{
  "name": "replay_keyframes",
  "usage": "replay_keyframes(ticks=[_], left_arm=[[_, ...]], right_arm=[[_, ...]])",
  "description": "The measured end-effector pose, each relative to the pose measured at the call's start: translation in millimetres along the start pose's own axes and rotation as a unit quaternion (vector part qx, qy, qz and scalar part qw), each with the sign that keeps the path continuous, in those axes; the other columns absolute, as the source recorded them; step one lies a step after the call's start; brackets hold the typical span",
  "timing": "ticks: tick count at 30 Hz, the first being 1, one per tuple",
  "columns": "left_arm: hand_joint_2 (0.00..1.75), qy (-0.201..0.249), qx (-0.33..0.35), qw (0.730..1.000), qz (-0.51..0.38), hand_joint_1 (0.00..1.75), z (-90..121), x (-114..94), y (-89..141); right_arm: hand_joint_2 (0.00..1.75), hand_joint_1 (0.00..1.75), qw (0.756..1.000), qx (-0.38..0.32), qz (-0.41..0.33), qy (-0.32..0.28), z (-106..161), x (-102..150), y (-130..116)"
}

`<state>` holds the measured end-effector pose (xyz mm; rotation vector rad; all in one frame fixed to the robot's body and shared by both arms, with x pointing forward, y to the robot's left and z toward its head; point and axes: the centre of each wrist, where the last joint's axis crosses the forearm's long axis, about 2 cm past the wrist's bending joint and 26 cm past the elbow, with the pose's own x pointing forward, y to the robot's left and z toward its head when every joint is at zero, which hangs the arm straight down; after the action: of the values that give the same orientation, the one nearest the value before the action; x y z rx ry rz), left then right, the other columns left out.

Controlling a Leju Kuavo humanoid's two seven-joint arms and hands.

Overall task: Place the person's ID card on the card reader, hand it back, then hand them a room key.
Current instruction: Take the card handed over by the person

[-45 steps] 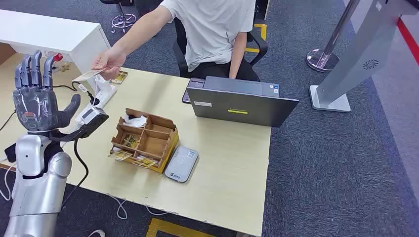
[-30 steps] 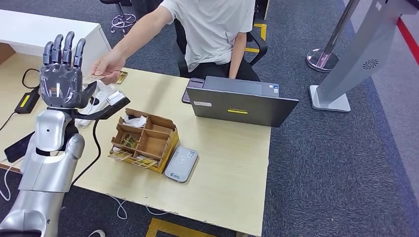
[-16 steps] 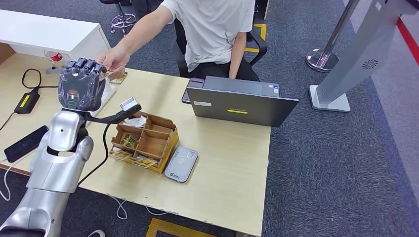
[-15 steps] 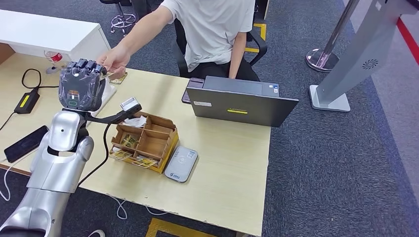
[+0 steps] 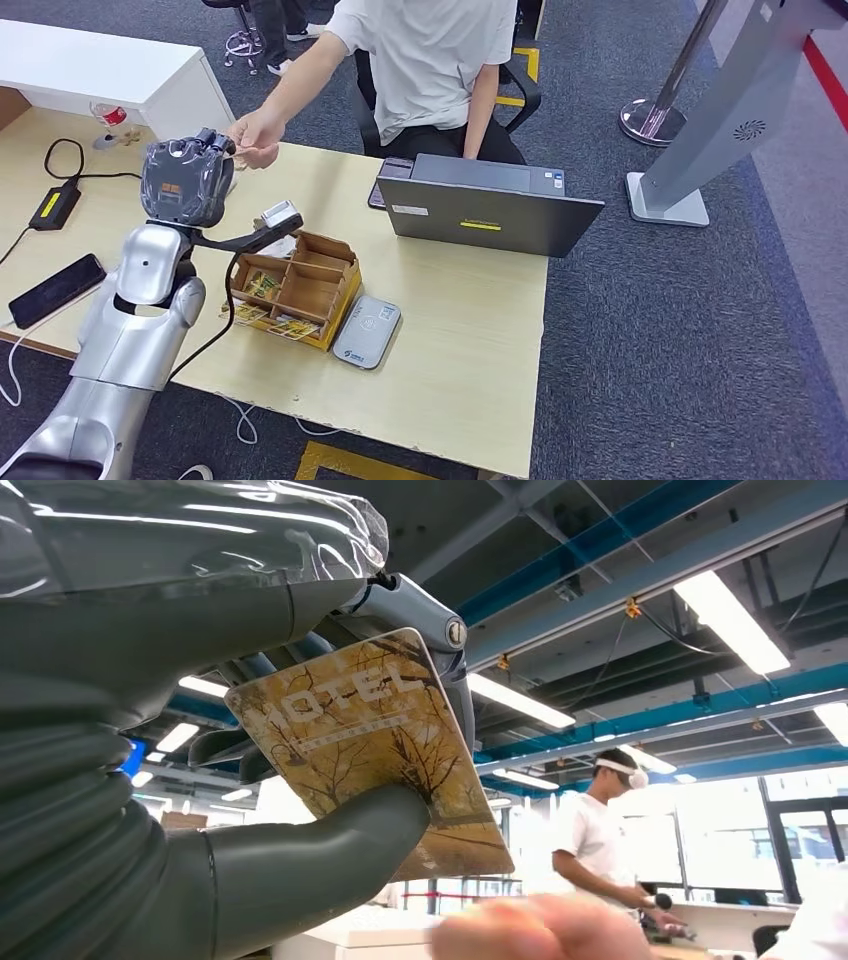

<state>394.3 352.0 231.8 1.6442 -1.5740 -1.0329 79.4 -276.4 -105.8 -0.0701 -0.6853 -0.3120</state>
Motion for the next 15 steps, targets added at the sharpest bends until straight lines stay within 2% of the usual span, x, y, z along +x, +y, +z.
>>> replay_keyframes(ticks=[10,12,15], left_arm=[[1.75,-0.016,0.004,1.000,0.013,1.75,10.9,17.7,-2.1],[1.75,-0.029,0.012,0.999,0.017,1.75,16.2,27.1,0.3],[1.75,-0.062,0.024,0.998,0.024,1.75,27.6,52.2,7.2]], right_arm=[[0.00,0.00,1.000,-0.002,0.000,0.000,0.7,-1.2,-0.5],[0.00,0.00,1.000,-0.005,-0.002,0.000,1.3,-2.4,-1.1],[0.00,0.00,1.000,-0.009,-0.006,0.000,2.7,-4.8,-2.4]])
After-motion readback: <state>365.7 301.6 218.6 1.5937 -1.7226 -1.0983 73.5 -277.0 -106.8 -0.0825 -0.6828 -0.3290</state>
